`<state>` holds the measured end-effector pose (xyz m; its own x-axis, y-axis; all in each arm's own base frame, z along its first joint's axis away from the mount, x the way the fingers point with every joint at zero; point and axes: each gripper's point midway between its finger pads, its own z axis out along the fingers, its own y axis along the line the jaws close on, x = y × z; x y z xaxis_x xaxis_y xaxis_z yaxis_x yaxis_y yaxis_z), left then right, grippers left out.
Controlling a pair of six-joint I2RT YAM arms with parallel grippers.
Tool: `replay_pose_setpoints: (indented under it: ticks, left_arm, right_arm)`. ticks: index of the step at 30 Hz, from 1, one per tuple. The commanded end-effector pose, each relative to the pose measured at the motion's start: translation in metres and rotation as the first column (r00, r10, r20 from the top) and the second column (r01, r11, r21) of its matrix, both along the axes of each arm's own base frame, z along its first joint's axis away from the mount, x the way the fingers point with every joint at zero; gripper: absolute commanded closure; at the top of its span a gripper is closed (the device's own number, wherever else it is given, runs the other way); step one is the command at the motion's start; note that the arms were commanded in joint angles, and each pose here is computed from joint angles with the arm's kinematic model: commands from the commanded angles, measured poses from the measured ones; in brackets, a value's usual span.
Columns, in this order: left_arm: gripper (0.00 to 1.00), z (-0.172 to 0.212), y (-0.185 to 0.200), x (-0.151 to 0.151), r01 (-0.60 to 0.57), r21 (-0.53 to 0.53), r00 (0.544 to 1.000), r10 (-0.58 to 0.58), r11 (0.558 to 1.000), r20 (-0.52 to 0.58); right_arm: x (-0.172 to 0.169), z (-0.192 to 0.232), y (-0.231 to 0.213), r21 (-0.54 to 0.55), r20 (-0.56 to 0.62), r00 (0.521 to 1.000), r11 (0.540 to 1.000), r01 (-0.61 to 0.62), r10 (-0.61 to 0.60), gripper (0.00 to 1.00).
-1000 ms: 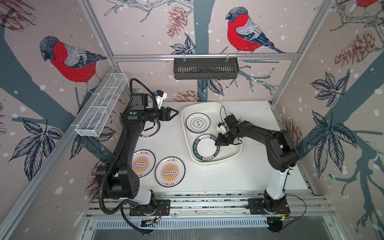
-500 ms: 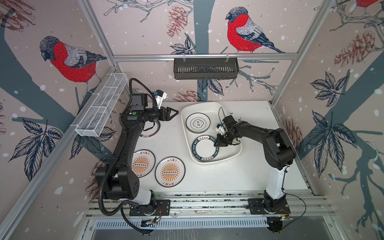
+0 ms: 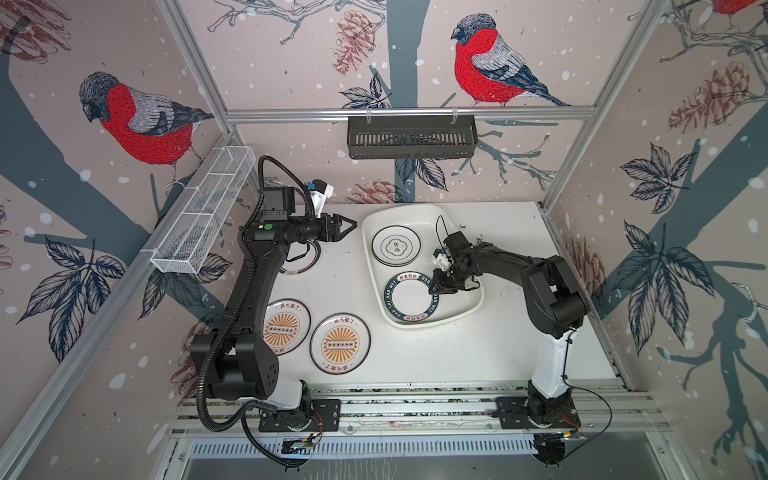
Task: Place the plates into the plastic bin on the countertop
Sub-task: 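Open the right gripper and release the green-rimmed plate in the bin, then swing the right gripper out of the bin toward the orange sunburst plates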
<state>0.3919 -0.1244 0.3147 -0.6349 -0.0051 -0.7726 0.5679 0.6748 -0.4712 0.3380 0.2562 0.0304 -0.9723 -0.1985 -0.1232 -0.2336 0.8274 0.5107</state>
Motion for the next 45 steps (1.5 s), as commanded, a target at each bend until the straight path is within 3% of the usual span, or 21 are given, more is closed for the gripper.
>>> replay_pose_setpoints:
  ticks: [1, 23, 29, 34, 38, 42, 45]
  left_arm:
    - [0.3, 0.005, -0.003, -0.006, 0.027, -0.007, 1.0, -0.026, 1.0, 0.004]
    - [0.23, 0.005, 0.003, -0.001, 0.028, 0.082, 0.999, -0.03, 0.996, 0.022]
    - [0.23, -0.01, 0.005, -0.013, 0.115, 0.191, 0.992, -0.124, 0.975, 0.038]
    - [0.23, -0.048, 0.013, -0.03, 0.191, 0.285, 0.981, -0.178, 0.939, -0.072]
    - [0.23, -0.085, 0.028, -0.025, 0.079, 0.318, 0.989, -0.033, 0.945, -0.146]
    - [0.23, -0.109, 0.03, -0.021, -0.025, 0.268, 0.978, 0.079, 0.963, -0.194]
    - [0.23, -0.122, 0.041, -0.007, -0.13, 0.28, 0.961, 0.191, 0.951, -0.201]
  right_arm:
    - [0.001, 0.0, -0.003, -0.025, 0.004, 1.0, 1.0, -0.004, 0.004, 0.73]
    - [0.021, 0.062, 0.0, 0.024, 0.184, 0.983, 1.0, -0.011, 0.006, 0.71]
    - [0.028, 0.088, 0.002, 0.058, 0.257, 0.966, 0.998, 0.001, -0.016, 0.72]
    - [0.032, 0.123, 0.008, 0.151, 0.351, 0.935, 0.989, 0.005, -0.058, 0.74]
    - [0.032, 0.151, 0.015, 0.252, 0.416, 0.902, 0.968, 0.008, -0.116, 0.75]
    - [0.03, 0.172, 0.021, 0.34, 0.456, 0.873, 0.94, 0.009, -0.173, 0.75]
    - [0.028, 0.179, 0.024, 0.374, 0.464, 0.865, 0.928, 0.005, -0.191, 0.76]
